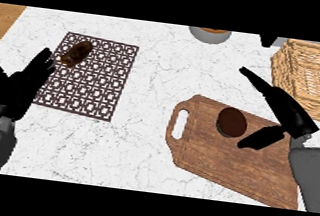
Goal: Pick the cupcake from the cutting board and place it in the basket
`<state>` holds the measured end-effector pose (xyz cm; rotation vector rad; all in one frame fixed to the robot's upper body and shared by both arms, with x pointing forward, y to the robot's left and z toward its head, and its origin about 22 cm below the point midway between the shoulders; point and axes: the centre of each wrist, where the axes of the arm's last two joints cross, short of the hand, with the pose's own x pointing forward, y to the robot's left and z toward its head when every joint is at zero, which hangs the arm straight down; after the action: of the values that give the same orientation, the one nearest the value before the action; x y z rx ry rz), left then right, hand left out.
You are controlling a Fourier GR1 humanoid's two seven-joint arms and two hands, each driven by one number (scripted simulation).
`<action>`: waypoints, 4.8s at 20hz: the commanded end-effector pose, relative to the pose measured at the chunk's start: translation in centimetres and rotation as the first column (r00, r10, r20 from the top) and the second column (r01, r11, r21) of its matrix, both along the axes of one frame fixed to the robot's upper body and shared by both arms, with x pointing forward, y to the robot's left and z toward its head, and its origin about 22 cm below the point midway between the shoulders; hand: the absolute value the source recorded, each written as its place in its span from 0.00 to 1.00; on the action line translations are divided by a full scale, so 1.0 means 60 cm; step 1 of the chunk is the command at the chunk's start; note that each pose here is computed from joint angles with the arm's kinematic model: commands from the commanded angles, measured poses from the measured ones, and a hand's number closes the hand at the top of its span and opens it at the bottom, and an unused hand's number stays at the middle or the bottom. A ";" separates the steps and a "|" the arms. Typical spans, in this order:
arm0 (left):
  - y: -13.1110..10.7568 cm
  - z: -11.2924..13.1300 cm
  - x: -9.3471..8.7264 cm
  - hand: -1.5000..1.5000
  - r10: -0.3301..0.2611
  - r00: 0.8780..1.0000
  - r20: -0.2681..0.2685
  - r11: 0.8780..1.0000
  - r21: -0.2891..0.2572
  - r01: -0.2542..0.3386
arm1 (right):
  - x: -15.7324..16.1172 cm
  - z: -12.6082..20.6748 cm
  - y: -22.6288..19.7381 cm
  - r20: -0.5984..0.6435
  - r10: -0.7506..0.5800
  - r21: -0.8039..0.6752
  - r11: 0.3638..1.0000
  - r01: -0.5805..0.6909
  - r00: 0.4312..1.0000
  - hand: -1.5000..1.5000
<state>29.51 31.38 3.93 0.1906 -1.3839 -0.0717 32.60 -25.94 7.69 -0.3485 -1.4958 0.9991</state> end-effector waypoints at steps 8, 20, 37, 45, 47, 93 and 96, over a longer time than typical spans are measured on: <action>-0.011 -0.001 0.006 0.50 0.008 1.000 0.004 1.000 0.006 -0.009 | 0.017 -0.060 -0.047 -0.096 0.016 -0.126 0.992 -0.028 0.995 0.00; -0.013 0.002 0.003 0.50 0.004 1.000 0.008 1.000 -0.005 -0.004 | 0.019 -0.083 -0.009 -0.122 0.087 -0.062 0.994 -0.095 0.989 0.00; -0.010 0.011 0.007 0.50 -0.010 1.000 0.001 1.000 -0.021 0.010 | -0.012 -0.113 0.058 -0.084 0.065 -0.172 0.982 -0.079 0.994 0.00; -0.017 -0.011 -0.007 0.50 0.001 1.000 0.006 1.000 -0.001 -0.001 | 0.003 -0.153 0.064 -0.076 0.128 -0.274 0.951 -0.144 0.989 1.00; 0.003 -0.012 -0.013 0.50 -0.004 1.000 -0.012 1.000 0.005 0.004 | 0.024 -0.144 0.029 -0.079 0.143 -0.268 0.950 -0.160 0.987 1.00; -0.015 -0.011 -0.002 0.50 -0.015 1.000 -0.005 1.000 0.008 0.016 | -0.274 0.215 0.040 0.368 -0.378 0.305 0.912 0.273 0.850 1.00; 0.001 -0.019 0.008 0.50 0.001 1.000 -0.004 1.000 -0.016 -0.001 | -0.226 0.251 0.010 0.389 -0.406 0.294 0.905 0.306 0.827 1.00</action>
<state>29.76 31.42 3.81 0.1886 -1.3856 -0.0744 18.41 -23.57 18.92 -0.6756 -1.7806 0.5288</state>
